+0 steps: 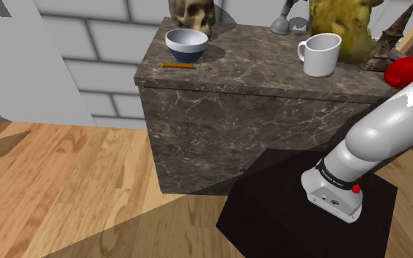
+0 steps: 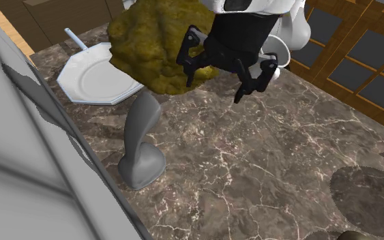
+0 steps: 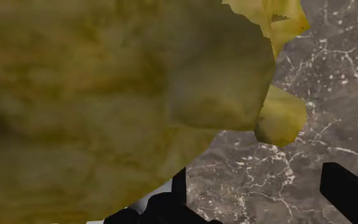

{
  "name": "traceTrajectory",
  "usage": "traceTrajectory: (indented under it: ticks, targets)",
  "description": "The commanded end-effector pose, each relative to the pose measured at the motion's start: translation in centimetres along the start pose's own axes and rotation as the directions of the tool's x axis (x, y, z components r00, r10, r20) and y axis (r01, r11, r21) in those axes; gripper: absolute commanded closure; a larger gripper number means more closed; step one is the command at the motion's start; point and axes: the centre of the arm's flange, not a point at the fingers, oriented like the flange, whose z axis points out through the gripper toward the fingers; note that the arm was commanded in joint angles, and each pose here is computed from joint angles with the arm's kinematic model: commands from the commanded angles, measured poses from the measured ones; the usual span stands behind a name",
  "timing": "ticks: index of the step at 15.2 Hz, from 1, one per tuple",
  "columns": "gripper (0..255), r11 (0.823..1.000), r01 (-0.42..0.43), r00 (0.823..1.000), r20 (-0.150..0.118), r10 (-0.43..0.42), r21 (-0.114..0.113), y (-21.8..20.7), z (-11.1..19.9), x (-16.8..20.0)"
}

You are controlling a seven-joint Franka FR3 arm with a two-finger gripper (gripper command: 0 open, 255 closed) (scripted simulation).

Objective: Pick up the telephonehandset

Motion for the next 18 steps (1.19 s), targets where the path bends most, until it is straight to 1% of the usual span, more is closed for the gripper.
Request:
traceTrajectory:
  ticks: [1,9,10,17,18]
  targets:
    - [0,1.000,-0.012,1.000,-0.009,0.012,-0.025,1.7,-0.5,1.5]
    - [0,0.992,-0.059,0.998,-0.043,0.054,-0.115,8.6,-2.7,7.2]
    - [0,0.991,-0.060,0.998,-0.043,0.055,-0.116,8.7,-2.8,7.2]
    - [0,0.991,-0.060,0.998,-0.043,0.055,-0.116,7.9,1.1,6.9]
    - [0,0.991,-0.060,0.998,-0.043,0.055,-0.116,7.9,1.1,6.9]
